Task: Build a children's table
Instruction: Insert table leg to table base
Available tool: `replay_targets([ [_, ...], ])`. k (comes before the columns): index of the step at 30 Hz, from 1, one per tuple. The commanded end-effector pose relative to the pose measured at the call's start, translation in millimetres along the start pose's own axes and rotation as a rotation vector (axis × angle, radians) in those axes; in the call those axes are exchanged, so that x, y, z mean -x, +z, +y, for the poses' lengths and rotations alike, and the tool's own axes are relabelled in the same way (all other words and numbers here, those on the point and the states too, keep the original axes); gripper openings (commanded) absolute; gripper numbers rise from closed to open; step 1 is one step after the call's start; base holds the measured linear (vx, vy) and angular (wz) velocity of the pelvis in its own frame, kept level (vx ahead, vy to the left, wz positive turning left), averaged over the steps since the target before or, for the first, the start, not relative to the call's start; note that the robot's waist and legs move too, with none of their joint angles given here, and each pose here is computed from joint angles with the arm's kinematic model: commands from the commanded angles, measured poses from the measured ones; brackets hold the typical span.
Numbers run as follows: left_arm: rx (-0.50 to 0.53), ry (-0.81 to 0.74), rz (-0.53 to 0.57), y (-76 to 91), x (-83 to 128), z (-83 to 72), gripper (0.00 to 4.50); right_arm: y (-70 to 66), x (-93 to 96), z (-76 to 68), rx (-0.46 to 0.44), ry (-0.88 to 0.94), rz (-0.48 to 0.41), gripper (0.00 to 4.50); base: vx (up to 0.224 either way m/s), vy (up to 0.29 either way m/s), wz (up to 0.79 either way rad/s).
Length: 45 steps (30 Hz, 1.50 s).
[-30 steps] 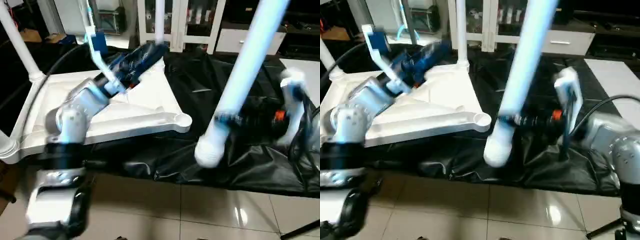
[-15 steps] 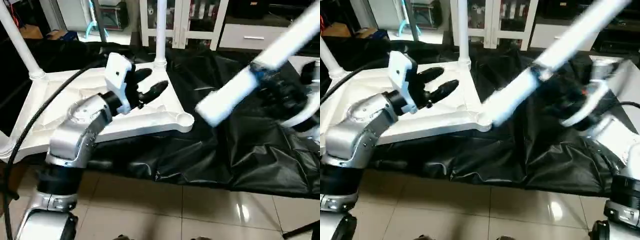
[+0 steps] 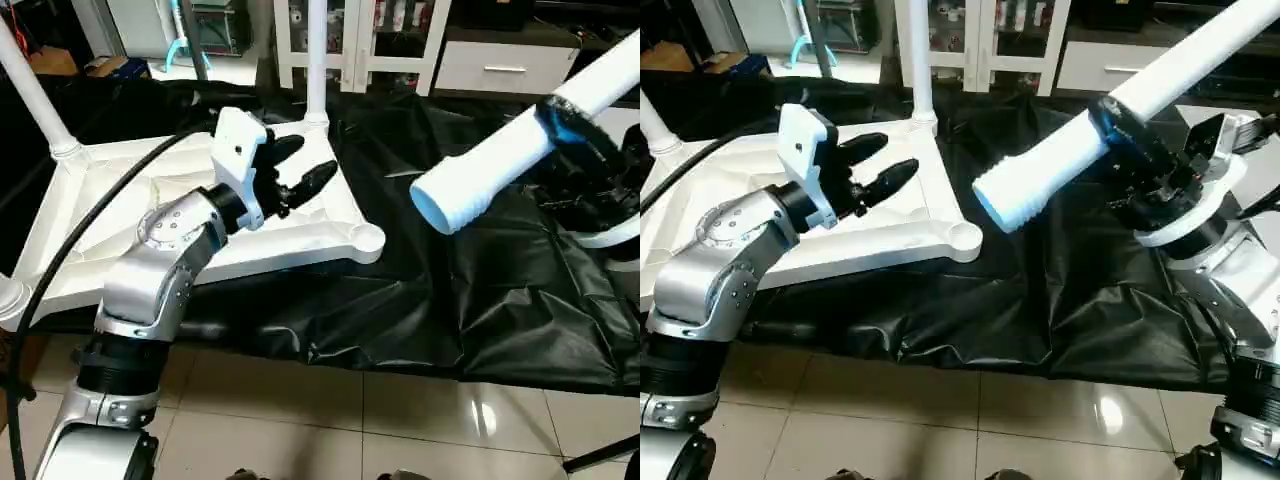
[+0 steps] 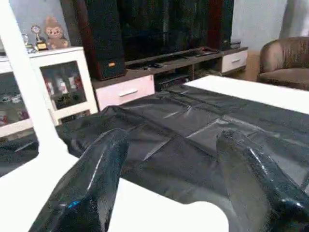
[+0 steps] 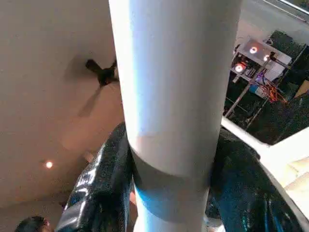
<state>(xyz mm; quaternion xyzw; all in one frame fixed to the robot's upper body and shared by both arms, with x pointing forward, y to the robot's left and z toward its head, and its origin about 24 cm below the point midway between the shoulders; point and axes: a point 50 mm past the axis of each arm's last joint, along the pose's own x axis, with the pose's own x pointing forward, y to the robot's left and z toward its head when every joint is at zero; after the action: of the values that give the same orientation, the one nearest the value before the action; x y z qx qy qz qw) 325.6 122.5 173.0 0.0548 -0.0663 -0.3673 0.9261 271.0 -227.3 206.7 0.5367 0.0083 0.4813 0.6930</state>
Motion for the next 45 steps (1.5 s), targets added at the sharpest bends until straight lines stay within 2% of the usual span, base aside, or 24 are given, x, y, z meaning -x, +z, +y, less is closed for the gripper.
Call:
replay_targets([
  [1, -0.023, 0.004, 0.014, -1.9, 1, -1.0, 3.31, 4.7, 2.1, 8.5, 0.023, 0.016, -0.016, 1.84, 0.0, 0.0, 0.0],
  [5, -0.017, 0.002, 0.02, -3.7, 1, -1.9, 3.31, 5.6, 2.5, 7.8, 0.031, -0.006, -0.019, 1.84, 0.0, 0.0, 0.0],
  [6, -0.015, 0.015, 0.031, -5.9, 2, -1.3, 3.31, 5.8, 2.3, 5.4, 0.059, -0.041, -0.019, 1.84, 0.0, 0.0, 0.0],
  [8, -0.037, 0.122, 0.061, -15.3, 5, 5.4, 3.31, 8.0, 0.6, -12.1, 0.328, -0.293, 0.0, 1.84, 0.0, 0.0, 0.0],
  [9, -0.008, 0.192, 0.073, -19.7, 6, 8.8, 3.31, 6.9, -0.2, -16.9, 0.43, -0.371, 0.031, 1.84, 0.0, 0.0, 0.0],
  [10, 0.036, 0.285, 0.094, -26.8, 8, 11.7, 3.31, 3.4, -1.6, -21.6, 0.612, -0.46, 0.104, 1.84, 0.0, 0.0, 0.0],
  [11, 0.046, 0.329, 0.101, -31.3, 10, 11.3, 3.31, -1.1, -3.7, -23.4, 0.746, -0.502, 0.166, 1.84, 0.0, 0.0, 0.0],
  [12, 0.046, 0.329, 0.101, -31.3, 10, 11.3, 3.31, -1.1, -3.7, -23.4, 0.746, -0.502, 0.166, 1.84, 0.0, 0.0, 0.0],
  [13, 0.03, 0.363, 0.08, -35.0, 13, 4.8, 3.31, -7.0, -7.6, -24.0, 0.812, -0.534, 0.166, 1.84, 0.0, 0.0, 0.0],
  [14, 0.029, 0.364, 0.078, -35.1, 14, 4.5, 3.31, -7.2, -7.8, -24.1, 0.814, -0.536, 0.166, 1.84, 0.0, 0.0, 0.0],
  [16, 0.078, 0.425, 0.073, -41.7, 19, -4.7, 3.31, -15.0, -8.9, -28.4, 0.878, -0.613, 0.177, 1.84, 0.0, 0.0, 0.0],
  [19, 0.126, 0.449, 0.073, -47.5, 21, -12.0, 3.31, -15.2, -6.4, -32.4, 0.905, -0.711, 0.109, 1.84, 0.0, 0.0, 0.0],
  [20, 0.131, 0.451, 0.073, -51.4, 23, -16.4, 3.31, -14.0, -4.4, -35.0, 0.964, -0.762, 0.085, 1.84, 0.0, 0.0, 0.0],
  [21, 0.1, 0.461, 0.102, -56.6, 24, -18.7, 3.31, -18.2, -4.6, -35.8, 0.962, -0.683, 0.074, 1.84, 0.0, 0.0, 0.0],
  [22, 0.098, 0.461, 0.105, -57.0, 24, -18.8, 3.31, -18.5, -4.6, -35.8, 0.962, -0.677, 0.073, 1.84, 0.0, 0.0, 0.0],
  [26, 0.04, 0.458, 0.095, -59.1, 22, -24.4, 3.31, -23.9, 7.1, -45.3, 1.032, -0.732, 0.067, 1.84, 0.0, 0.0, 0.0],
  [30, 0.068, 0.382, 0.083, -55.6, 17, -32.0, 3.31, -31.4, 10.1, -46.6, 1.002, -0.701, 0.072, 1.84, 0.0, 0.0, 0.0],
  [34, 0.074, 0.383, 0.068, -55.6, 17, -33.0, 3.31, -36.0, 10.4, -46.1, 1.001, -0.666, 0.094, 1.84, 0.0, 0.0, 0.0],
  [38, 0.071, 0.365, 0.063, -56.5, 17, -35.7, 3.31, -40.7, 14.2, -49.8, 1.041, -0.665, 0.136, 1.84, 0.0, 0.0, 0.0],
  [45, 0.063, 0.365, 0.067, -58.0, 16, -37.2, 3.31, -43.7, 16.0, -53.4, 1.051, -0.653, 0.164, 1.84, 0.038, 0.004, -0.02],
])
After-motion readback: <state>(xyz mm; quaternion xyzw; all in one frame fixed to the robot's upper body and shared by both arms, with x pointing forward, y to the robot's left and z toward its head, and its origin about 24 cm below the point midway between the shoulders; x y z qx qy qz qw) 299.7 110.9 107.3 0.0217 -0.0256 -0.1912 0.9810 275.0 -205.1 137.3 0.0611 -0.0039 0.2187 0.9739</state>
